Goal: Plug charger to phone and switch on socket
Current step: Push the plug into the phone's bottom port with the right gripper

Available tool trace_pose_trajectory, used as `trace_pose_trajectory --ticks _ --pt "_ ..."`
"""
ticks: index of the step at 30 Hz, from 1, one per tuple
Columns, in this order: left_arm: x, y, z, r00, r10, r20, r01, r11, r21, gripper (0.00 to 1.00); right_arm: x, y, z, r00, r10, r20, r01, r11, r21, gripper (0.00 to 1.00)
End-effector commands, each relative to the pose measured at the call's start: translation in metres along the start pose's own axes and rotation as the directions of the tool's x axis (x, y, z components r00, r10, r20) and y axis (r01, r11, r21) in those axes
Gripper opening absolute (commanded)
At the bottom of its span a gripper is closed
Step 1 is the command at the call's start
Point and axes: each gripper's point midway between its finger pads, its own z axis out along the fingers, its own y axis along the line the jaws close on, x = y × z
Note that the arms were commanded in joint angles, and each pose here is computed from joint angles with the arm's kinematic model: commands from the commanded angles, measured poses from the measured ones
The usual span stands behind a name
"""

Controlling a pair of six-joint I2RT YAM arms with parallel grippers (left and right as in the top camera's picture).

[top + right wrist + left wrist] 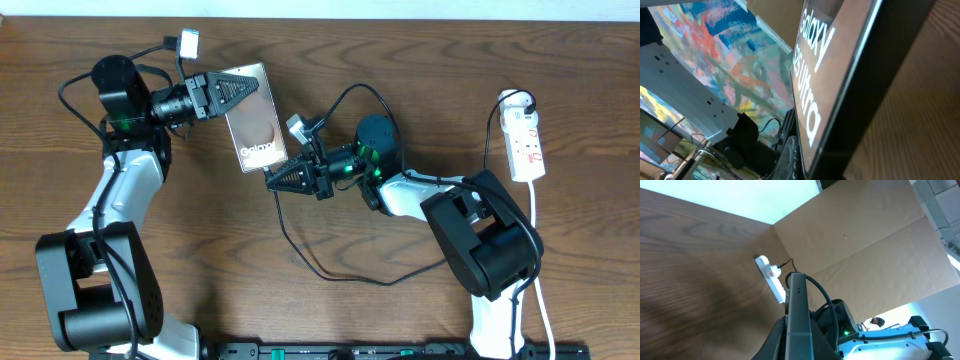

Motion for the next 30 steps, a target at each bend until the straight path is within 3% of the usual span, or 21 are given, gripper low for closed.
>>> trace_pose_trajectory --ticks 1,30 --pt "0.009 -0.014 0.001 0.998 0.037 -0.051 -0.034 0.998 0.045 0.08 0.001 -0.007 -0.001 1.000 0.022 0.014 -0.022 1.000 0.016 0.01" --pt "0.011 -0.015 0.005 0.998 0.037 -0.059 -0.034 0.998 0.050 0.07 -0.030 -0.014 -0.003 0.979 0.111 0.171 -0.125 0.989 0.076 0.01"
